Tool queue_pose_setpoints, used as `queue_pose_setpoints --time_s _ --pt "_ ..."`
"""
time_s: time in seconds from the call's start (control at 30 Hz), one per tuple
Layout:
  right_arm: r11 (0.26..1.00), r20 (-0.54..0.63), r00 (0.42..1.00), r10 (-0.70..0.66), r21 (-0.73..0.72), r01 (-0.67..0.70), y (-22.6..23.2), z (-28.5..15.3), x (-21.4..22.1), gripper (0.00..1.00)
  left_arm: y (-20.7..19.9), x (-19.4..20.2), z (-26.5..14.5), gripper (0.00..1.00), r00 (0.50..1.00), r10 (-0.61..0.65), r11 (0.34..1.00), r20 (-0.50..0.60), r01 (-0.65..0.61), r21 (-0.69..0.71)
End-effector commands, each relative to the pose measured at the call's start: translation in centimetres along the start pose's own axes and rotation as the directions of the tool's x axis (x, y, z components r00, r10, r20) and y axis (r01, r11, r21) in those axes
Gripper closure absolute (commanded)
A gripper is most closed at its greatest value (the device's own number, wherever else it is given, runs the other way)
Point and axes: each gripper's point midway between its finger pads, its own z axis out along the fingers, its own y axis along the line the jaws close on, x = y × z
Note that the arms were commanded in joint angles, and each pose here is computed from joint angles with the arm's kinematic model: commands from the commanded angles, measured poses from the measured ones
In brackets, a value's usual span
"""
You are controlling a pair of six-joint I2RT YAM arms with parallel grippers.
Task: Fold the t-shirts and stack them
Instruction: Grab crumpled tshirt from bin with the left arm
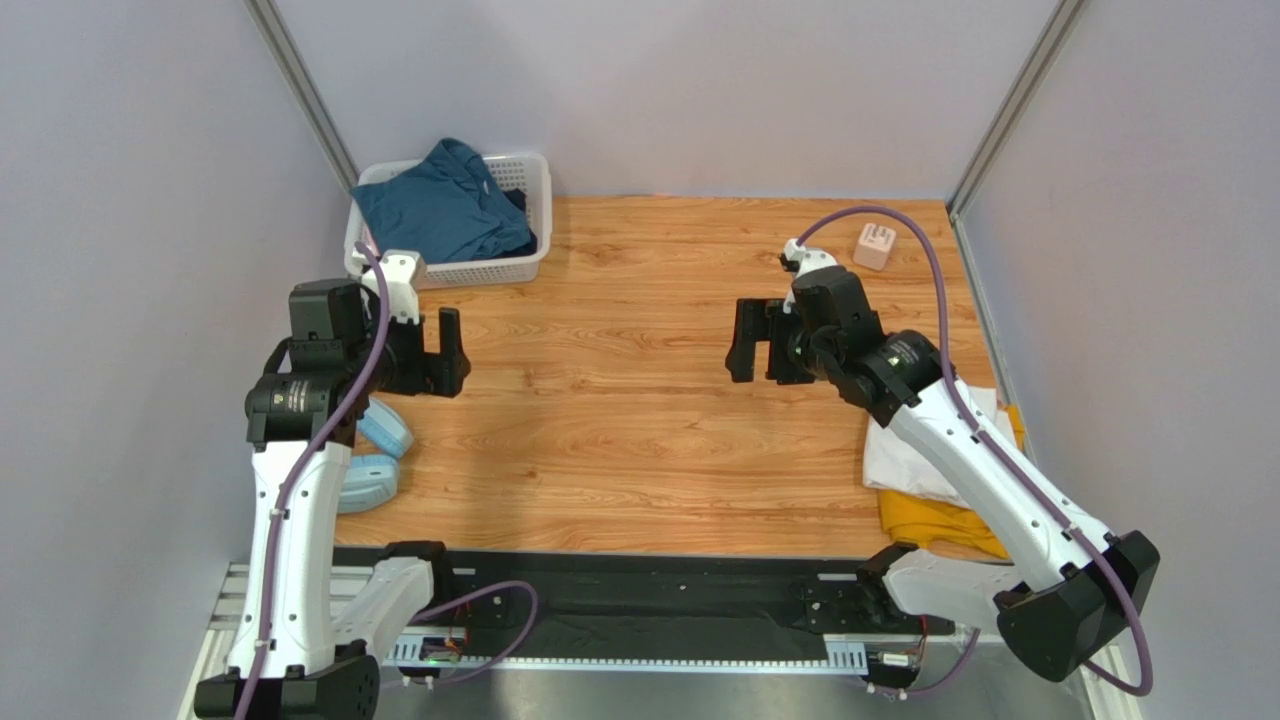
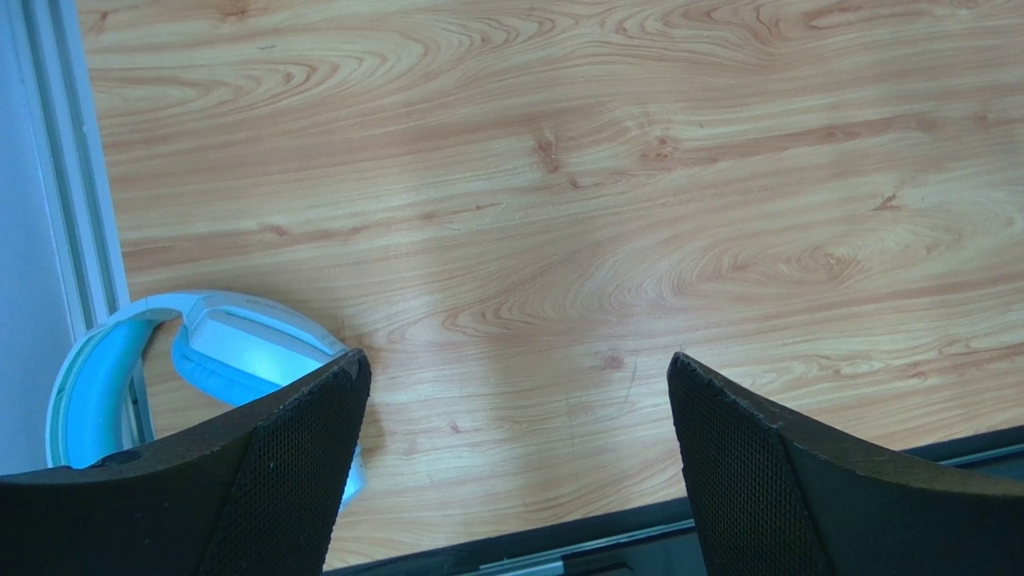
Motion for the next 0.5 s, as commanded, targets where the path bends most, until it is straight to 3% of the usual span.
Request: queue_pose_setpoints --time_s 0.0,0.07,0.13,0.47 --pt "1.0 0.02 1.0 -0.018 -0.012 0.018 0.1 -0.4 -0.2 0.0 -0.4 -1.7 -0.2 0.0 0.999 0.0 1.0 0.038 -0.001 0.023" --pt "1.0 0.023 0.999 -0.022 -0.005 0.022 -0.1 -0.3 0.0 0.0 -0.2 -2.0 0.3 0.01 0.999 0.02 0.999 0.043 -0.021 0.023" --pt "1.0 0.029 0.999 -0.022 0.0 0.022 -0.2 -0.2 0.0 0.0 0.5 -2.9 1.1 0.07 0.998 0.043 0.999 0.055 -0.043 0.001" --pt "1.0 0.025 0.999 -0.021 0.011 0.021 -0.4 0.6 0.1 0.0 6.7 -9.8 8.2 0.04 1.0 0.008 0.974 0.025 -0.002 -0.226"
